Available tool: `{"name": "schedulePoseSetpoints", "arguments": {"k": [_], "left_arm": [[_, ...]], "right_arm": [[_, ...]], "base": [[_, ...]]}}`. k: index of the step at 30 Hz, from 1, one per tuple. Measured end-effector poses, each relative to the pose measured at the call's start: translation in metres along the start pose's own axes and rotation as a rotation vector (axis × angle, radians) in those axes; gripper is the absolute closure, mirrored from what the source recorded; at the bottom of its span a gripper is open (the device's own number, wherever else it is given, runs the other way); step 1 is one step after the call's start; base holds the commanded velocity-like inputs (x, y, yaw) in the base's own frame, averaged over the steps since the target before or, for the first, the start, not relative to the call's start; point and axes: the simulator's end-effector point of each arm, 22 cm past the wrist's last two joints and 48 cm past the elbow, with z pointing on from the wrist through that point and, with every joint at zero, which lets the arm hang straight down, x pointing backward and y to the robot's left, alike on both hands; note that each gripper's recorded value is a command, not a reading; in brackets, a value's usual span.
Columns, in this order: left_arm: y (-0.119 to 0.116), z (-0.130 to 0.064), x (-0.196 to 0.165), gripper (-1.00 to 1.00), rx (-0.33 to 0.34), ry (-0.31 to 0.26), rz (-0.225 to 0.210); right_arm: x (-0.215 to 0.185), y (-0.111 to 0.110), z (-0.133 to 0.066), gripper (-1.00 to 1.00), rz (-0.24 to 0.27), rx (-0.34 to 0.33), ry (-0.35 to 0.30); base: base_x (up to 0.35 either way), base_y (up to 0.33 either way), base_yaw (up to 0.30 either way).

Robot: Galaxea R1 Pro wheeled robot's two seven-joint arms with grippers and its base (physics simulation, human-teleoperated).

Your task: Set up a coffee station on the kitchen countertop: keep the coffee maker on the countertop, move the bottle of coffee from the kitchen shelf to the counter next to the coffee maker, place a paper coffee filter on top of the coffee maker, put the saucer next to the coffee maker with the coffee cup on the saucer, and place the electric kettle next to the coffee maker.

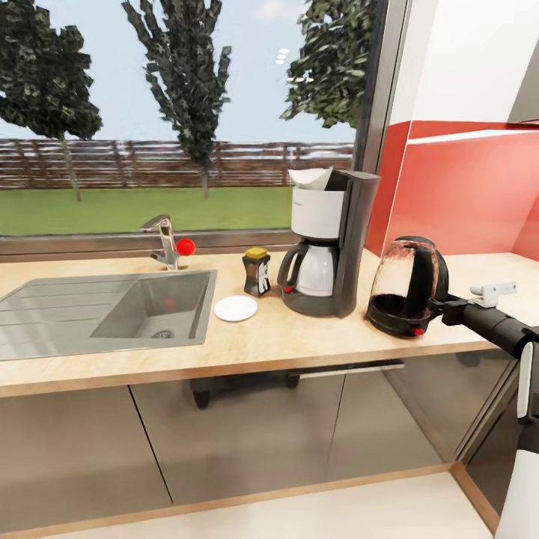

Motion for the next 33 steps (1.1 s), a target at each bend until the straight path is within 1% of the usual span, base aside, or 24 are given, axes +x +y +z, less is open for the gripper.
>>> {"name": "schedulePoseSetpoints", "arguments": {"k": [5,9,25,26,27,33], "left_arm": [[0.001,0.001,0.001,-1.00,0.000,0.000,0.000],[0.005,0.007,0.004,-1.00,0.000,0.000,0.000],[0.005,0.007,0.004,-1.00,0.001,0.000,0.000],[0.005,0.007,0.004,-1.00,0.001,0.000,0.000],[0.005,0.007,0.004,-1.00,0.001,0.001,-0.001],[0.005,0.007,0.004,-1.00,0.001,0.000,-0.001]], "right_arm": [[0.001,0.000,0.000,1.00,0.001,-0.001,-0.004],[0.003,0.001,-0.002,1.00,-0.004,-0.002,-0.016],[0.003,0.001,-0.002,1.00,-0.003,-0.001,-0.015],[0.003,0.001,-0.002,-1.00,-0.003,-0.001,-0.015],[0.011,0.000,0.000,-1.00,0.000,0.004,0.007],[0.012,0.000,0.000,-1.00,0.001,0.004,0.008]], "base": [[0.000,0.000,0.000],[0.000,0.000,0.000],[0.000,0.000,0.000],[0.000,0.000,0.000],[0.000,0.000,0.000],[0.000,0.000,0.000]]}}
